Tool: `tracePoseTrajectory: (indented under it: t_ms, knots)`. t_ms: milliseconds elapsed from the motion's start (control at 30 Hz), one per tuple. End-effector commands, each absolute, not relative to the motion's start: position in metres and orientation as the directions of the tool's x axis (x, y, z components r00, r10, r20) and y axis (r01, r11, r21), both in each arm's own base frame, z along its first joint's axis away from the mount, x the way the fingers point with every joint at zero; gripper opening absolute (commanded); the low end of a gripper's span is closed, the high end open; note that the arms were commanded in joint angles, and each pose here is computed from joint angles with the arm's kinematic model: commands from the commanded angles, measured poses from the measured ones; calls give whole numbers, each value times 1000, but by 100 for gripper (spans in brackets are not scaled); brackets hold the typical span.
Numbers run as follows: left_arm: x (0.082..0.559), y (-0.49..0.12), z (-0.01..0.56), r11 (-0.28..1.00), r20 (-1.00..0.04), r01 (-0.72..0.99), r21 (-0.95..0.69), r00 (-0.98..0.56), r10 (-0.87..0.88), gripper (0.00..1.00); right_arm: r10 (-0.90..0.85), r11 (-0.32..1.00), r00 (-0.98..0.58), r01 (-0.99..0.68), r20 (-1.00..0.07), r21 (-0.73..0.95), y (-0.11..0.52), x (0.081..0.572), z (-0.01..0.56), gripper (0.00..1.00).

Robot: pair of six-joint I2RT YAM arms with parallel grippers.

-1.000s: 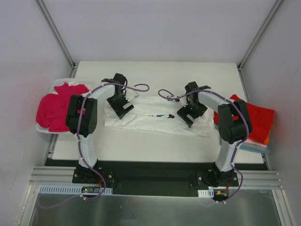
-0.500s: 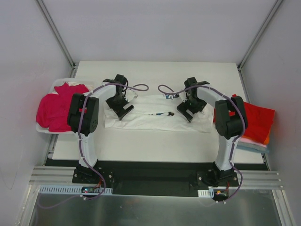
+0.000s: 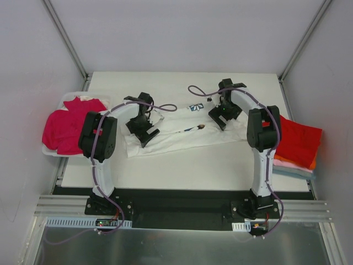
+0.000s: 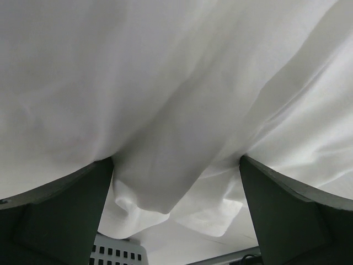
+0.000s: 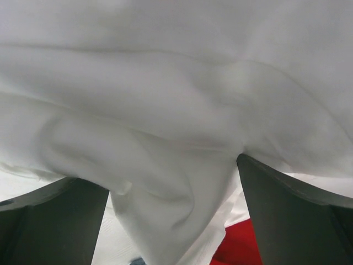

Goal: Fold and stack the t-shirts
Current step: Rotate the tshirt 90 degrees

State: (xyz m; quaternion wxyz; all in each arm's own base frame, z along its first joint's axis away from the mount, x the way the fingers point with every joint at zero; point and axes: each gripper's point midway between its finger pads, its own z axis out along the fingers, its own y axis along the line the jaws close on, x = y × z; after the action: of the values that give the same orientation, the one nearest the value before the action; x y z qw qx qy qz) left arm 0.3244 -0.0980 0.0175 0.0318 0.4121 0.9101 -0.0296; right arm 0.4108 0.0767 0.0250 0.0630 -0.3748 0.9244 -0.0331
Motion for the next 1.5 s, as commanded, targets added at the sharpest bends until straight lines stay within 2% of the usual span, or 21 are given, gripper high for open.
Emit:
tracePoseTrajectory:
  t_ms: [0, 67, 433, 600, 800, 967, 1133, 1333, 1467]
  knots:
    - [279, -110, 24, 650, -32, 751, -118, -657, 753, 99, -700, 713, -705, -685, -114, -151, 73, 438, 35, 100]
    - [271, -115, 27, 644, -34, 756, -120, -651, 758, 99, -700, 713, -704, -685, -118, -150, 75, 444, 32, 97]
    - [232, -142, 33, 583, -3, 798, -151, -590, 807, 99, -689, 725, -704, -660, -172, -197, 88, 487, 42, 97]
    - [220, -165, 34, 525, 22, 832, -181, -530, 848, 99, -704, 709, -692, -670, -159, -220, 100, 494, 39, 96]
    - [228, -200, 46, 460, -46, 862, -211, -479, 877, 99, -704, 710, -675, -664, -221, -235, 115, 506, 42, 97]
    - [234, -213, 44, 462, -41, 852, -246, -486, 873, 99, -718, 696, -651, -676, -246, -242, 128, 511, 43, 97]
    - [237, -209, 57, 466, -79, 862, -200, -488, 869, 99, -731, 682, -639, -690, -240, -243, 127, 507, 43, 96]
    - [246, -192, 66, 484, -71, 871, -83, -490, 869, 99, -729, 685, -644, -689, -233, -237, 121, 501, 42, 97]
    - [256, -189, 86, 492, -120, 871, -8, -489, 864, 99, -723, 691, -653, -688, -227, -223, 116, 493, 38, 97]
